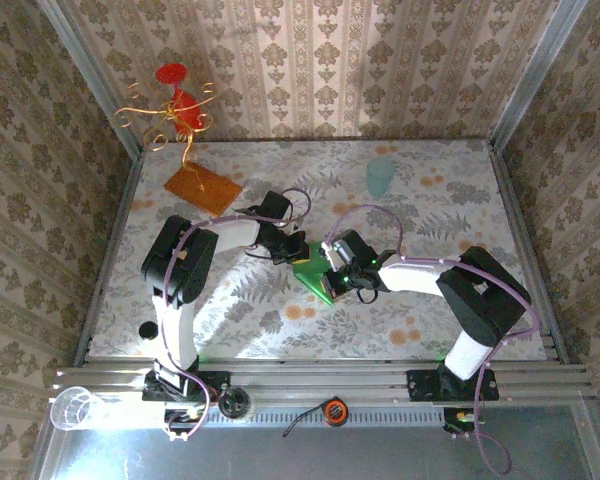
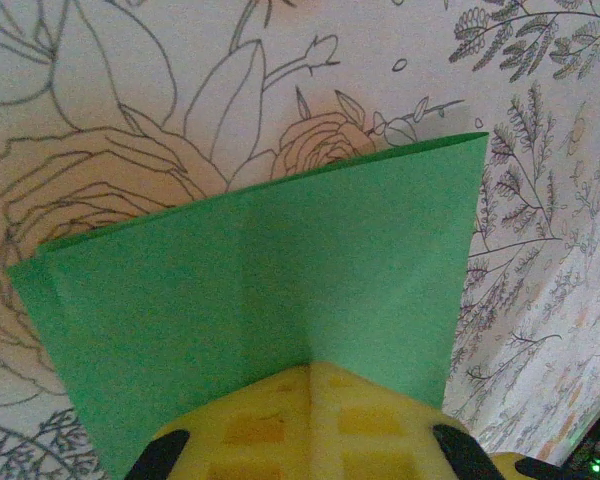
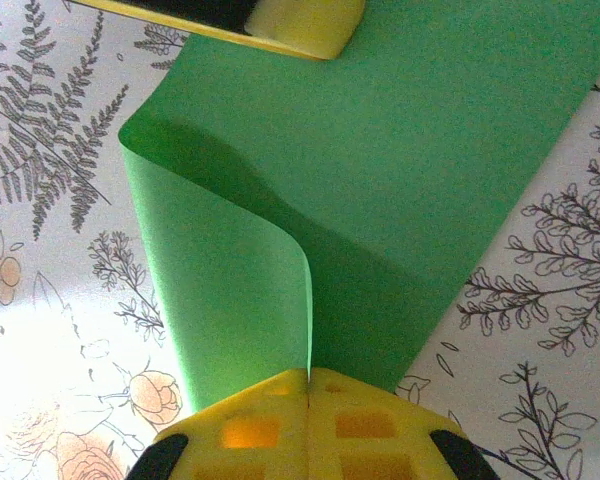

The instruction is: Fold a paper plane with a square sheet of paper (pick it up from the middle)

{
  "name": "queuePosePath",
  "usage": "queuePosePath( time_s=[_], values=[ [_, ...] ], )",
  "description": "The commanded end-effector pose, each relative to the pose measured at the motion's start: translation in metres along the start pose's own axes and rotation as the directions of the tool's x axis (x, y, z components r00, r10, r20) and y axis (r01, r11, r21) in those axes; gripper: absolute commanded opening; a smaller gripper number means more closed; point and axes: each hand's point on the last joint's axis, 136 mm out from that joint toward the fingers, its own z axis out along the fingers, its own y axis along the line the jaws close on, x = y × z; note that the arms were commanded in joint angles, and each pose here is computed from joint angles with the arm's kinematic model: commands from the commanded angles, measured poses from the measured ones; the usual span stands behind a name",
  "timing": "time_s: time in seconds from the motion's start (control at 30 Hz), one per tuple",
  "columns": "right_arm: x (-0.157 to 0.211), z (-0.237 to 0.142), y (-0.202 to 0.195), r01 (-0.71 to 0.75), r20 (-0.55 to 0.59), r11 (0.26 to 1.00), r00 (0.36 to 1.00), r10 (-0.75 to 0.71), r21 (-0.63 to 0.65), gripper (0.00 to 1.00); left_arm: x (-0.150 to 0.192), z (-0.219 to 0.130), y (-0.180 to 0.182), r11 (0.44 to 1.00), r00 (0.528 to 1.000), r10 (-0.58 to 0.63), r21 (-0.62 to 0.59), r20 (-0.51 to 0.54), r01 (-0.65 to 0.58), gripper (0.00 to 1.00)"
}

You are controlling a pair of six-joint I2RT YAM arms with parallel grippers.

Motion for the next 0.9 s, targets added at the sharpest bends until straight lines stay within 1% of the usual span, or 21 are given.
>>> queuePosePath(
  time_s=[0.0, 0.33, 0.53, 0.87],
  values=[
    [-0.0083, -0.0036, -0.0045, -0.015, 0.006, 0.999, 1.0, 0.014, 0.035, 0.0, 0.0209, 0.0161, 0.0289, 0.995, 0.996, -0.029, -0.098, -0.079, 0.021, 0.0],
    [-0.0046, -0.0051, -0.0024, -0.023, -0.025, 0.999, 0.999, 0.023, 0.028, 0.0, 0.0194, 0.0164, 0.0294, 0.994, 0.997, -0.029, -0.104, -0.078, 0.02, 0.0],
    [-0.0014, -0.0025, -0.0063, -0.035, -0.042, 0.998, 0.998, 0.037, 0.048, 0.0, 0.0194, 0.0164, 0.0295, 0.994, 0.996, -0.028, -0.105, -0.079, 0.02, 0.0],
    [0.0009, 0.0001, -0.0081, -0.039, -0.051, 0.998, 0.998, 0.042, 0.054, 0.0, 0.0201, 0.0173, 0.0302, 0.994, 0.996, -0.029, -0.105, -0.082, 0.021, 0.0]
  ],
)
